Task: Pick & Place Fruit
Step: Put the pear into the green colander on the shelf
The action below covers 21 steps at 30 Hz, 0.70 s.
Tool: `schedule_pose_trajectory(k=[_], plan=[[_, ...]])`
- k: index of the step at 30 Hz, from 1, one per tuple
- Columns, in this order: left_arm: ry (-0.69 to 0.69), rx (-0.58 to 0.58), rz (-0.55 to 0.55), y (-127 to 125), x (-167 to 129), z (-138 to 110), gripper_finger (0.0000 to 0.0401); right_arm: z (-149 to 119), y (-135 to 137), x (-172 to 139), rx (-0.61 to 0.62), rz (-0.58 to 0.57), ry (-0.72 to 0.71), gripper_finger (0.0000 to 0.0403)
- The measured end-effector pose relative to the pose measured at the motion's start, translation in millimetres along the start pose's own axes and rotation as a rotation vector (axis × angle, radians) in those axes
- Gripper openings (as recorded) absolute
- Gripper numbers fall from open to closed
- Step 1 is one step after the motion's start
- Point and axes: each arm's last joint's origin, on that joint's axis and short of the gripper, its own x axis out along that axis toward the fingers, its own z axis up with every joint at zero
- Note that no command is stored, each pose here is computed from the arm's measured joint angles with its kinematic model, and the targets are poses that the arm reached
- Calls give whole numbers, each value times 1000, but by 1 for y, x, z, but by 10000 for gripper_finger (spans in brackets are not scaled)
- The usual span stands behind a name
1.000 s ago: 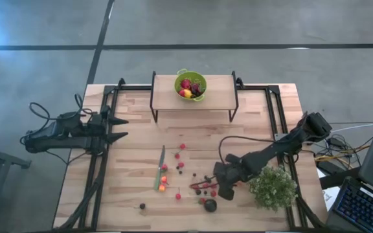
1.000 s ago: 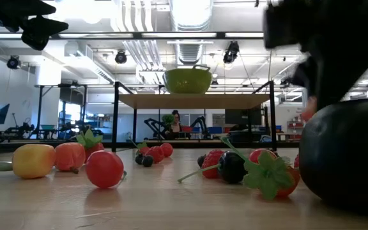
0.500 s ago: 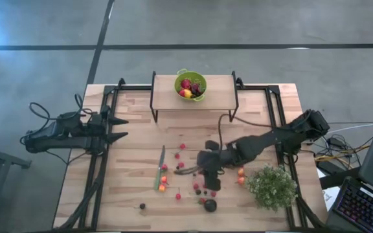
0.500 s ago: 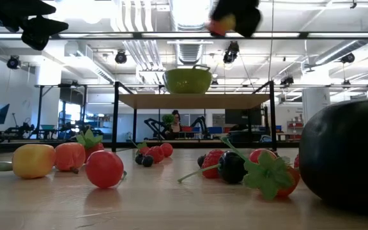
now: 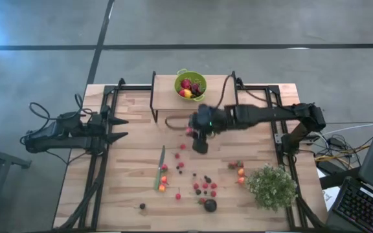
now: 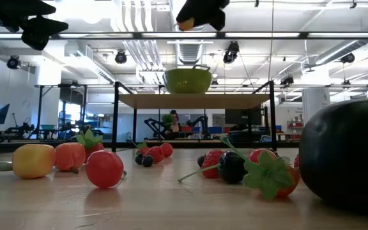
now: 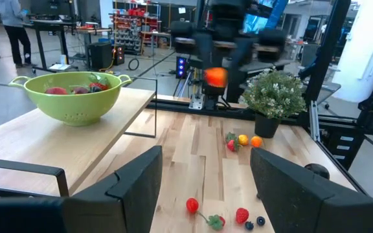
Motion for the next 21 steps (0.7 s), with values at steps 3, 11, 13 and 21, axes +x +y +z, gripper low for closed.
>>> schedule_pose_trajectory(k=[3, 11, 13, 21], plan=[[0, 0, 0, 0, 0, 0, 241, 4, -23, 2, 30, -47, -3, 121], [0, 0, 0, 0, 0, 0, 241, 8, -79, 2, 128, -160, -12, 141], [0, 0, 0, 0, 0, 0, 241, 8, -90, 1, 148, -182, -14, 137], [0, 0, 0, 0, 0, 0, 241, 9, -126, -3, 214, -254, -31, 121]])
